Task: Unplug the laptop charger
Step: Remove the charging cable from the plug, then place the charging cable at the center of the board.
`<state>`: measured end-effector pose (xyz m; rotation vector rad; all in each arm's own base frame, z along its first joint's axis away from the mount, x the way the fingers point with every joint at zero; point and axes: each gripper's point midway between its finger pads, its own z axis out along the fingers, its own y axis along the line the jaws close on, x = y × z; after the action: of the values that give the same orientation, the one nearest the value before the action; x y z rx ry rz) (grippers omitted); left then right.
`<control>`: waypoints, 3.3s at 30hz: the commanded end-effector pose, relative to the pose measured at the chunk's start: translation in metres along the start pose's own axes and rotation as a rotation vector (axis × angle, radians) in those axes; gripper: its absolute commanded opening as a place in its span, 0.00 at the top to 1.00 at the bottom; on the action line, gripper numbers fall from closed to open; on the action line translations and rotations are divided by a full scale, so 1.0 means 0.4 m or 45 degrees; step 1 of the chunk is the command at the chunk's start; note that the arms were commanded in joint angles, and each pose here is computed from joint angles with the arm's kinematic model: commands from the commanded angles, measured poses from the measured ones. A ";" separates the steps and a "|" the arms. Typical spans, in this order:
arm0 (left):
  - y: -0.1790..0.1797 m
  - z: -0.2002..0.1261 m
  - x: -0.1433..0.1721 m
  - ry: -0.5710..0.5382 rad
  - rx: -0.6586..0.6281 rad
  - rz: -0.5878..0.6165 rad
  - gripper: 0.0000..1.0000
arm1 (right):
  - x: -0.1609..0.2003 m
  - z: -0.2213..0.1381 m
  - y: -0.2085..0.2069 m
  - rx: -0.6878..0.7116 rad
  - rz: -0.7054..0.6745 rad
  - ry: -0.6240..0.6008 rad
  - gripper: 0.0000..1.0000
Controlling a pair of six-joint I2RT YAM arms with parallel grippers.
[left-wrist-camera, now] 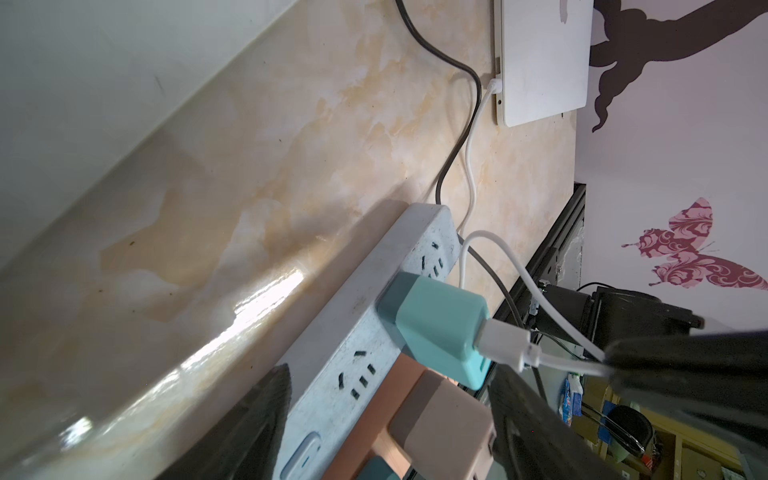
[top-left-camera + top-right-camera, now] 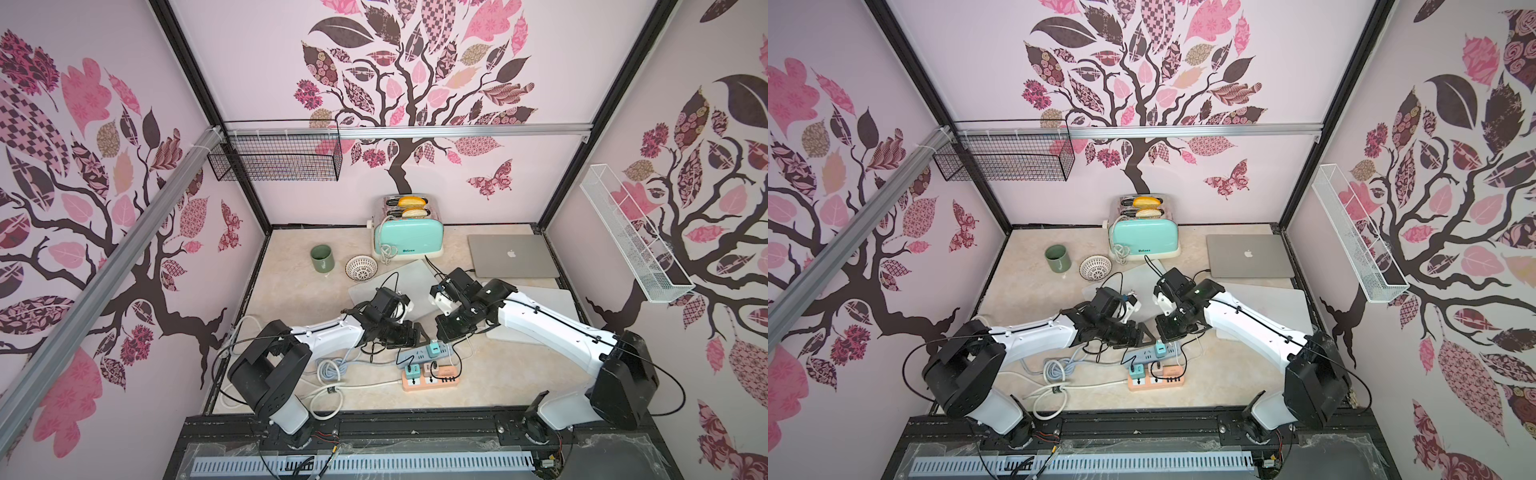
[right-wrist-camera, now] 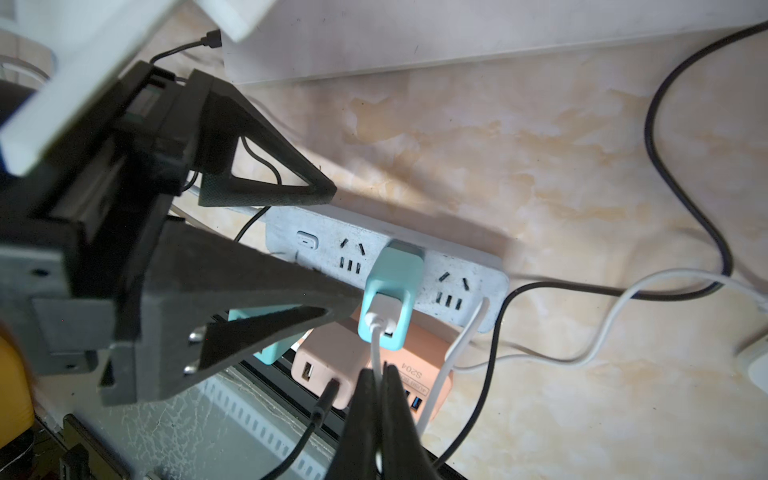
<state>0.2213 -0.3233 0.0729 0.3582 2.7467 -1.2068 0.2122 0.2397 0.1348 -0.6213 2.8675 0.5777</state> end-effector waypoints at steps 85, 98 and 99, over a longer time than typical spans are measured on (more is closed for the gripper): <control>0.027 -0.015 0.039 -0.008 -0.052 0.060 0.17 | -0.237 0.048 -0.128 0.089 0.227 -0.133 1.00; -0.005 -0.060 0.015 -0.031 -0.093 0.142 0.16 | -0.173 0.118 -0.171 0.154 0.278 0.035 0.91; -0.003 -0.059 0.013 -0.027 -0.099 0.137 0.16 | -0.171 0.116 -0.168 0.150 0.280 0.043 0.85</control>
<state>0.2117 -0.3065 0.0843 0.4509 2.7133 -1.1055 0.3097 0.2301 0.0834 -0.2870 2.9803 0.4418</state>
